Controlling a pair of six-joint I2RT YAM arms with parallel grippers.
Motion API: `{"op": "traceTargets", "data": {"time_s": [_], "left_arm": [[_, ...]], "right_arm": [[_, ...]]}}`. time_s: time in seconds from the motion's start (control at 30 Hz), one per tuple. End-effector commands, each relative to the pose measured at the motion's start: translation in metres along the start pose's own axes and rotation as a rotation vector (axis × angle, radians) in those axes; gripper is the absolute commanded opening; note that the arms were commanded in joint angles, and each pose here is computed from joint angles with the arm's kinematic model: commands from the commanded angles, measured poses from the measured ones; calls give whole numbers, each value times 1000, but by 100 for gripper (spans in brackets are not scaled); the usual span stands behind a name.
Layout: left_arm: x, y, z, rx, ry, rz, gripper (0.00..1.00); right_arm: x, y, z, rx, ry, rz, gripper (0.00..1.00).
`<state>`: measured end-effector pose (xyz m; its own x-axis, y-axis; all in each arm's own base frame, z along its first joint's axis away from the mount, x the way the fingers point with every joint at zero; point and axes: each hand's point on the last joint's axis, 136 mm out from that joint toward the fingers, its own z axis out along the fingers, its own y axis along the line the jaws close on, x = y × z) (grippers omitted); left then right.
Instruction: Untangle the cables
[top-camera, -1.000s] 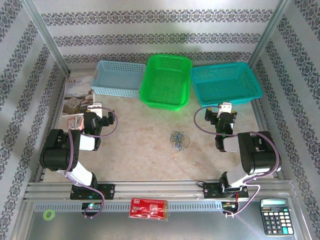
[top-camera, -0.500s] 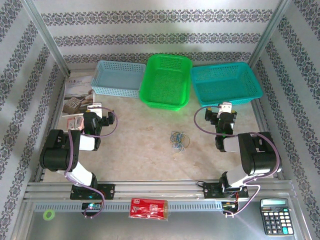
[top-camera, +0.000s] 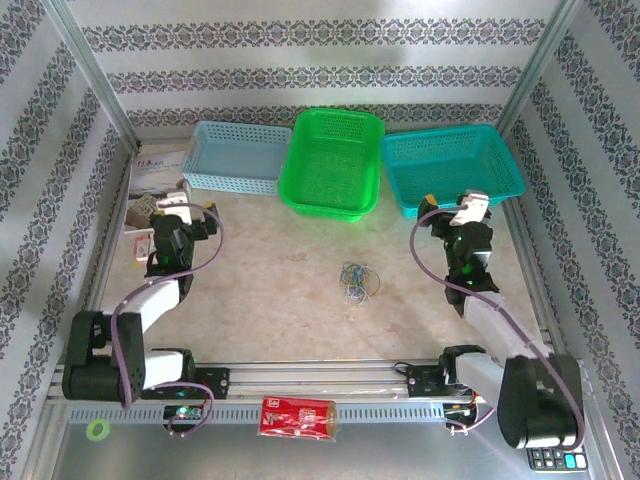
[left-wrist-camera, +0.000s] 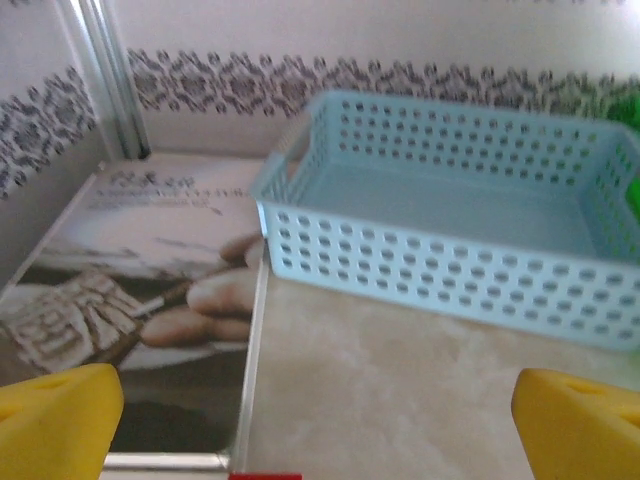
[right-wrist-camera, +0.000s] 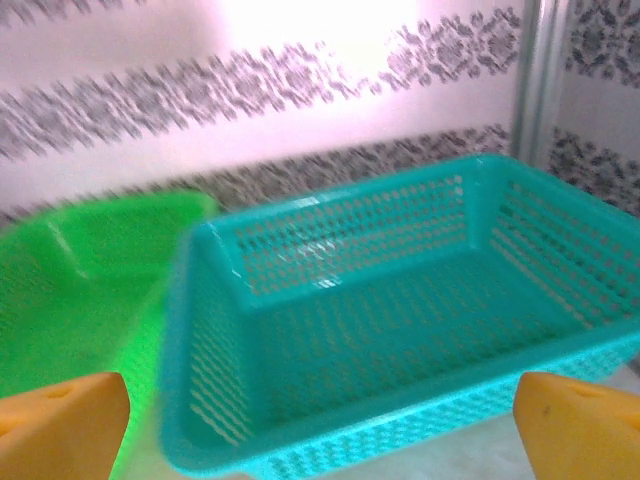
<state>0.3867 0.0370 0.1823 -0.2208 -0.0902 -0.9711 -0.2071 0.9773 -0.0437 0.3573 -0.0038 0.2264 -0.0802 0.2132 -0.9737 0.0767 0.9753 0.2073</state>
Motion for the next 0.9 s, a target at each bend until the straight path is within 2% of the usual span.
{"op": "traceTargets", "data": {"time_s": [0.0,0.17,0.23,0.37,0.47,0.63,0.87], "left_arm": [[-29,0,-14,-17,16,-122,100],[-61,-18,-46,113,-4,-265,100],[-66,-31,-61,194,11,-295,100],[-73,-58,-93,373,59,-334,100],[-70,-68,-111,444,103,-390,100],[-52,-85,-124,516,181,-475,100],[-10,-129,-122,565,295,-411,100]], "right_arm": [[-13,19,-10,-102,45,275,98],[-32,50,-29,-301,77,480,98],[-30,60,-33,-351,136,571,98],[-12,85,-45,-465,263,602,98],[15,92,-53,-465,349,626,98],[83,103,-68,-406,540,597,96],[147,117,-90,-320,720,418,92]]}}
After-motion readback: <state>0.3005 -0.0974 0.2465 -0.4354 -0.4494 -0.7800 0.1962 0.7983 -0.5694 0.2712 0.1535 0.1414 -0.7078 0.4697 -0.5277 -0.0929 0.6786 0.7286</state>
